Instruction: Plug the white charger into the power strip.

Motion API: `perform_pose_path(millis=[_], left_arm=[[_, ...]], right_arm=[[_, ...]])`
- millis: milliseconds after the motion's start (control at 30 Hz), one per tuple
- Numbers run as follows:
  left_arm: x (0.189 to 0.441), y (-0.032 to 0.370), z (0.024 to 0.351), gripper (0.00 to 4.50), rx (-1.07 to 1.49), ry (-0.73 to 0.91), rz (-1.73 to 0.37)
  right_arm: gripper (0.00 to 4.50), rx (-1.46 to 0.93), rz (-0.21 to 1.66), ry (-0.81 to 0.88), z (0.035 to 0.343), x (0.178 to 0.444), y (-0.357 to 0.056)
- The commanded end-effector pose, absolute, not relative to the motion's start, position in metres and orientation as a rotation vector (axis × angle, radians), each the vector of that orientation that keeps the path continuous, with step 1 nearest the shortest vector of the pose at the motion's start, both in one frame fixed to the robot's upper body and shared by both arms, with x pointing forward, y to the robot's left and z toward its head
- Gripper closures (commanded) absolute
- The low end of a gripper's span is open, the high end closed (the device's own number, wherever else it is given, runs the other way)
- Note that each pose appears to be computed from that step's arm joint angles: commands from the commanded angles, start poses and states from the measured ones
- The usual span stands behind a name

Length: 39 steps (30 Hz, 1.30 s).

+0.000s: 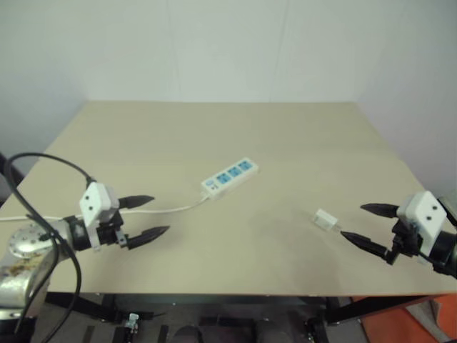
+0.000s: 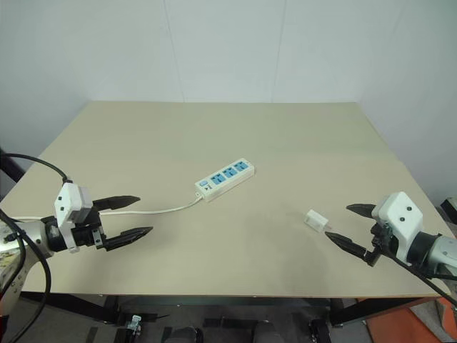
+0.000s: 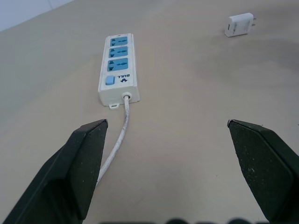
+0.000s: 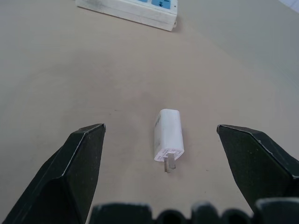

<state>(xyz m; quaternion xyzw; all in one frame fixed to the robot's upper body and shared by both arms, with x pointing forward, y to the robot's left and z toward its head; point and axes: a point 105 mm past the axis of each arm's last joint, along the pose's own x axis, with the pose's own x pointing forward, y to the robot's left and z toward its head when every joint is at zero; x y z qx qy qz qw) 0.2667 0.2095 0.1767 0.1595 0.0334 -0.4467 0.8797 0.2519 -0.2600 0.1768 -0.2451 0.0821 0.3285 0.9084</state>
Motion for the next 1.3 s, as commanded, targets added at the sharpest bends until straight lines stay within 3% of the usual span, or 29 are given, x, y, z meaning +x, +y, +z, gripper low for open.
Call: perform_pose_path(millis=[33,433,600,833,1000,1100,1300], left_arm=[[0.266,0.209,0.183,0.02,0.353,0.045,-0.934],[0.273,0.209,0.182,0.02,0.364,0.033,-0.918],[0.316,0.196,0.165,0.02,0.44,0.052,-0.824],[0.368,0.16,0.141,0.02,0.426,0.115,-0.851],[0.392,0.152,0.109,0.02,0.51,0.276,-0.844],[0.399,0.152,0.097,0.63,0.531,0.326,-0.825],[0.406,0.147,0.084,2.52,0.528,0.346,-0.818]], right_arm=[[0.0,-0.549,0.669,0.115,0.193,0.251,-0.259],[0.0,-0.546,0.678,0.11,0.192,0.25,-0.258],[0.0,-0.548,0.693,0.11,0.189,0.255,-0.254],[0.0,-0.541,0.718,0.077,0.192,0.263,-0.246],[0.0,-0.541,0.717,0.07,0.193,0.258,-0.245],[0.0,-0.542,0.709,0.067,0.195,0.255,-0.245],[0.0,-0.544,0.701,0.065,0.196,0.253,-0.244]])
